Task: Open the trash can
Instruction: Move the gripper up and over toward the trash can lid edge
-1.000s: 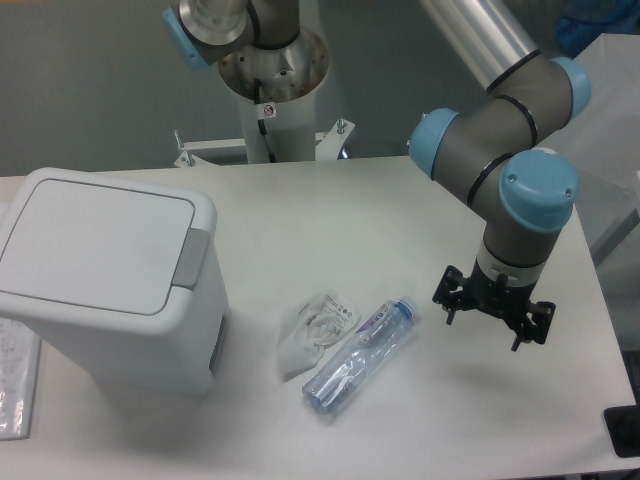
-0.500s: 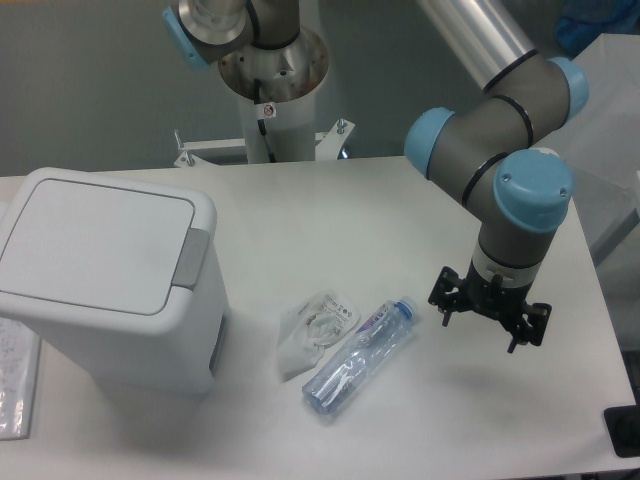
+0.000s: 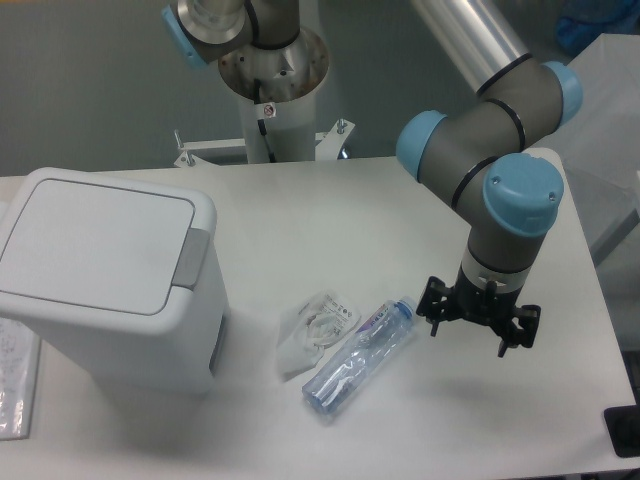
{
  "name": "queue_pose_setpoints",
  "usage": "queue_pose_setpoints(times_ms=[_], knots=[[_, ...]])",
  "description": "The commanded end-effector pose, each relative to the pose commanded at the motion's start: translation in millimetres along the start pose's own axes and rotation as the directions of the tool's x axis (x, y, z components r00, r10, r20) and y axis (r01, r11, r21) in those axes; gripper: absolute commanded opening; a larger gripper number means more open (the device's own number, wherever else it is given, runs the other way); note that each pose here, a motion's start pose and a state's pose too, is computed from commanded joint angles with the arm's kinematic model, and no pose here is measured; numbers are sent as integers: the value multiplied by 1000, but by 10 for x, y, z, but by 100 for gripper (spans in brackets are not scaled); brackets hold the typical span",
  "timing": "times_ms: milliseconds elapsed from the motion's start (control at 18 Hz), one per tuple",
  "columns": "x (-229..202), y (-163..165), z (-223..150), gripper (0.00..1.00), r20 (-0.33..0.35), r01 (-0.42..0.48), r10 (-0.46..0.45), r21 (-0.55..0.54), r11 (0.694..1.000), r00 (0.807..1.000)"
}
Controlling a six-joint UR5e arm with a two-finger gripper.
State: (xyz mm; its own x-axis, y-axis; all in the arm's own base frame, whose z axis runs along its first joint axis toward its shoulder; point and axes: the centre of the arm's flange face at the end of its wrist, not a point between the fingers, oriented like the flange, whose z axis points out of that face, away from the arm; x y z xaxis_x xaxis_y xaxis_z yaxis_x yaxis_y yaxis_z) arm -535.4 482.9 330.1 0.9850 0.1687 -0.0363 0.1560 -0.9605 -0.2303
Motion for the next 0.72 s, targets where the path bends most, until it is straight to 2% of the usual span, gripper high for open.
queue_pose_setpoints(times_ms=[111,222,278,444,722], knots=[[64,-52,-121,100,6,36,-36,18,999,999],[131,-116,-176,100,-33,53,-51,68,996,998],[155,-121,-337,100,-40,80,-76,101,992,996],[259,-162,-734,100,-66,141,-131,182,973,989],[568,-325,-1201,100,-156,187,-146,299,936,977]])
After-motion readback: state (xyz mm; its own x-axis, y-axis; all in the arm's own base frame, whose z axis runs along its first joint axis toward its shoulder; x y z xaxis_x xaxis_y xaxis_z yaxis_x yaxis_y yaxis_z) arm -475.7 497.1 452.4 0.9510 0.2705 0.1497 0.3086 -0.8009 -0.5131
